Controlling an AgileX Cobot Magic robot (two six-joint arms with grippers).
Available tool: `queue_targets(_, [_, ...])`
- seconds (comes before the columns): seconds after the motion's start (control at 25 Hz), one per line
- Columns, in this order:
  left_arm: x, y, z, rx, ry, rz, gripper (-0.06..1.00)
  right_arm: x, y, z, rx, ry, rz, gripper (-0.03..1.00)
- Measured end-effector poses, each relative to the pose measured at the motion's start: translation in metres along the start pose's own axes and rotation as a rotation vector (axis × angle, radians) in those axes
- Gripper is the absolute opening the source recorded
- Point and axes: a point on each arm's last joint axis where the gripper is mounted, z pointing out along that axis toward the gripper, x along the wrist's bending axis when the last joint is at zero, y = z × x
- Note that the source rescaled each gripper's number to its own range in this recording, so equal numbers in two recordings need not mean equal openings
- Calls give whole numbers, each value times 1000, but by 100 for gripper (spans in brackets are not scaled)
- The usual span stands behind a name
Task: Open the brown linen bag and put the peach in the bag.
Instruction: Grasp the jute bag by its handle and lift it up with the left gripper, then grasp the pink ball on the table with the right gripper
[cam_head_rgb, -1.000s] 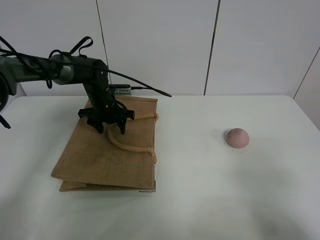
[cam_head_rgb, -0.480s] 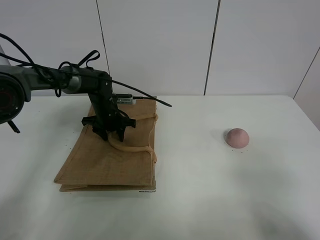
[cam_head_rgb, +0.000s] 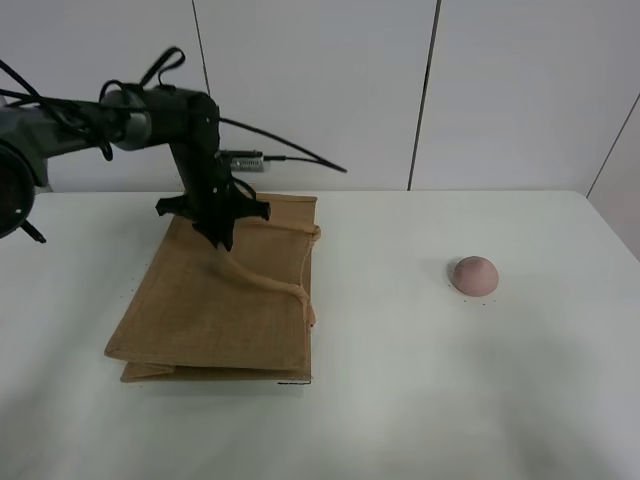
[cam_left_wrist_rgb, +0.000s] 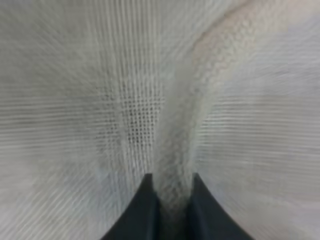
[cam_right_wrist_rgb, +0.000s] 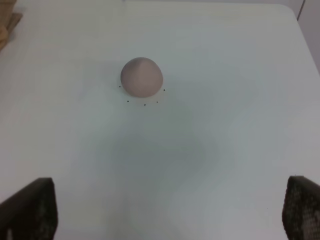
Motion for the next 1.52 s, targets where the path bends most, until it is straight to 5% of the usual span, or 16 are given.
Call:
queue_targets(0.44, [1, 15, -143, -268, -70, 31, 0, 0, 0, 0, 0, 1, 1, 100])
queue_targets(0.88, [9, -16, -239, -468, -145, 59, 0, 0, 0, 0, 0, 3, 2, 100])
queue_targets(1.32, [4, -30, -262, -498, -249, 130, 0, 0, 9, 3, 8, 3, 10, 100])
queue_targets(1.52, [3, -30, -262, -497, -255, 131, 0, -2, 48, 30, 135, 7, 15, 100])
